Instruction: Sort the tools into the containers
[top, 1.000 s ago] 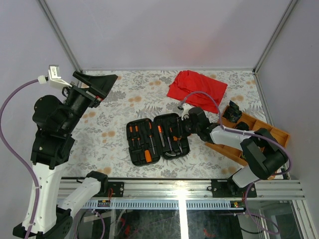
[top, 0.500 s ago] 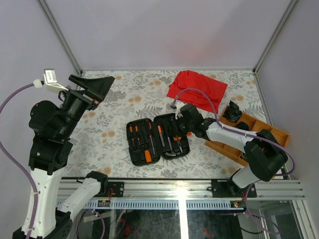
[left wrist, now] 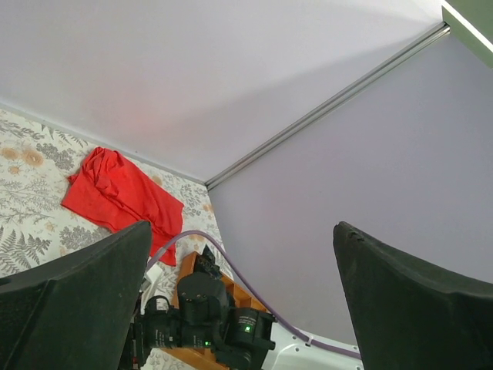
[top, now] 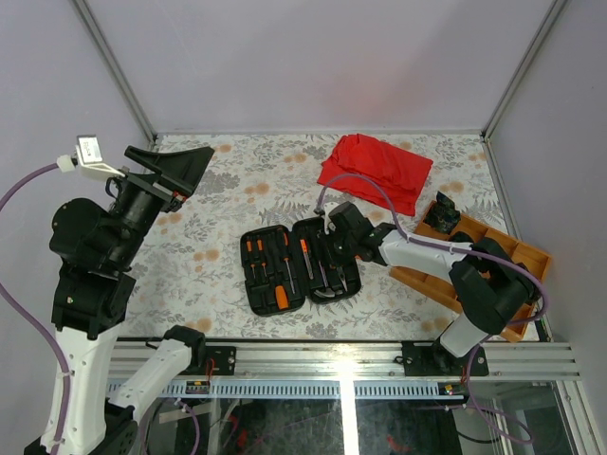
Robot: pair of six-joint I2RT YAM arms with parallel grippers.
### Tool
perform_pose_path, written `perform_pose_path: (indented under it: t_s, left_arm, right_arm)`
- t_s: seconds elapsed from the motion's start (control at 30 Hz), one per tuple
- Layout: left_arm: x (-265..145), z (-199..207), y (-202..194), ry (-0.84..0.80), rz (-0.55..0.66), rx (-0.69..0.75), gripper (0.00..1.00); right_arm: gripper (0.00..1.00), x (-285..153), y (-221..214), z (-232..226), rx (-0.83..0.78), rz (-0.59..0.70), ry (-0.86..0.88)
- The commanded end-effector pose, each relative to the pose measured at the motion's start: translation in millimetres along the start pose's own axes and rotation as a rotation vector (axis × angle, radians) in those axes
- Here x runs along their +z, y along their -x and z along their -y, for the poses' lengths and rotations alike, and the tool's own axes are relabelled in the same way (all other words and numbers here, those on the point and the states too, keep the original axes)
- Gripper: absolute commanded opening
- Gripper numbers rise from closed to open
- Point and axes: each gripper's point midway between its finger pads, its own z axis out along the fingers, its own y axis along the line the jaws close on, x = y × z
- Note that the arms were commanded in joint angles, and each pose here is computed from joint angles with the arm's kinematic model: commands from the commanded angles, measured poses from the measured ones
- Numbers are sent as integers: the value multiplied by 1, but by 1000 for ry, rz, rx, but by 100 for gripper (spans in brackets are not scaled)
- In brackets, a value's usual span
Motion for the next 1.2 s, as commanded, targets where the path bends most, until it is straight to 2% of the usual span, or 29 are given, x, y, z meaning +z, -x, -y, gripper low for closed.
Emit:
perform_pose_path:
  t_s: [0.0,0.33,0.6,1.17]
  left_arm:
    - [0,9,10,-41,51,6,100]
    - [-3,9,10,-45,51,12,100]
    - [-4,17,14,-76,64,12,100]
    - [-8,21,17,-83,71,34,100]
  right_arm:
    - [19,2,13,-8,-15,20,0]
    - [18,15,8,-7,-14,-23,-11]
    - [12,19,-1,3,-15,-77,-85]
    - [16,29,-40,14,-25,-280,-182]
